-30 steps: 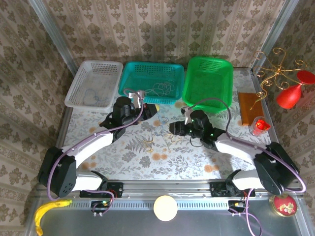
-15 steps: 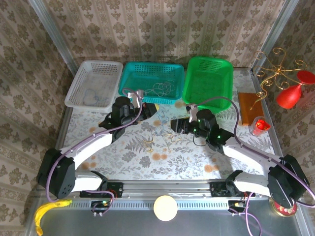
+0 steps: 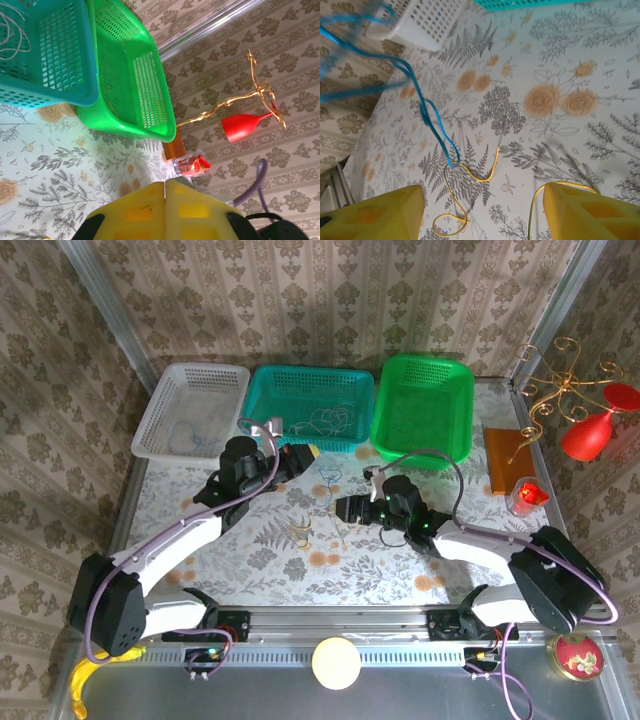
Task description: Untangle the cables
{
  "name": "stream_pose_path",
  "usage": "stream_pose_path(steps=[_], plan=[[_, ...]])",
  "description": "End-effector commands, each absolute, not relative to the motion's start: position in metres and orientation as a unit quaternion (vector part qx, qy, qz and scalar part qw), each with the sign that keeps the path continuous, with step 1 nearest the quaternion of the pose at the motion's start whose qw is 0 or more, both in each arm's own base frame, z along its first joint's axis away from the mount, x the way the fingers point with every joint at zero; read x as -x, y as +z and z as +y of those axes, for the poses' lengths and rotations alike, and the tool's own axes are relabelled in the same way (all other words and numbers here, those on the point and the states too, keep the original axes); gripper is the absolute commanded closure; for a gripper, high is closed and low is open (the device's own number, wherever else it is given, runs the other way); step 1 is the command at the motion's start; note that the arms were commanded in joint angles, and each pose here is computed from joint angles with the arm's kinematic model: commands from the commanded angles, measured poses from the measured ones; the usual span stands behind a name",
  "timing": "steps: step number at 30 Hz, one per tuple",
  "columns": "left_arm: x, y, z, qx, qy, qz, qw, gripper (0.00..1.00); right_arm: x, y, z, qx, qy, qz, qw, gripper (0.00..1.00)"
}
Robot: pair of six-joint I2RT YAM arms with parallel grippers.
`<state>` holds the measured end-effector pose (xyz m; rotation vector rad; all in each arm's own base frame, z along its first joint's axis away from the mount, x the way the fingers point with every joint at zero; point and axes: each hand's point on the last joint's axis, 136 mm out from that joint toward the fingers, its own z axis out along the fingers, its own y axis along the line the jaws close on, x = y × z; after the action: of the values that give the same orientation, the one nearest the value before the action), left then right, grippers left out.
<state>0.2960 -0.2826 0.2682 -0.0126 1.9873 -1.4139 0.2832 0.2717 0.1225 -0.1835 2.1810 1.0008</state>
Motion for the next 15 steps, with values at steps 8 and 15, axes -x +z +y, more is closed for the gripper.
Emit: stream_pose_path(steps=[8, 15], plan=[[-0.297, 0.309, -0.273, 0.027, -0.571, 0.728, 0.379, 1.0, -0.293, 0.131, 0.302, 0.07, 0.421, 0.816, 0.389, 0.36], [-0.295, 0.312, -0.272, 0.03, -0.575, 0.724, 0.381, 1.0, -0.307, 0.14, 0.307, 0.058, 0.419, 0.809, 0.408, 0.38]])
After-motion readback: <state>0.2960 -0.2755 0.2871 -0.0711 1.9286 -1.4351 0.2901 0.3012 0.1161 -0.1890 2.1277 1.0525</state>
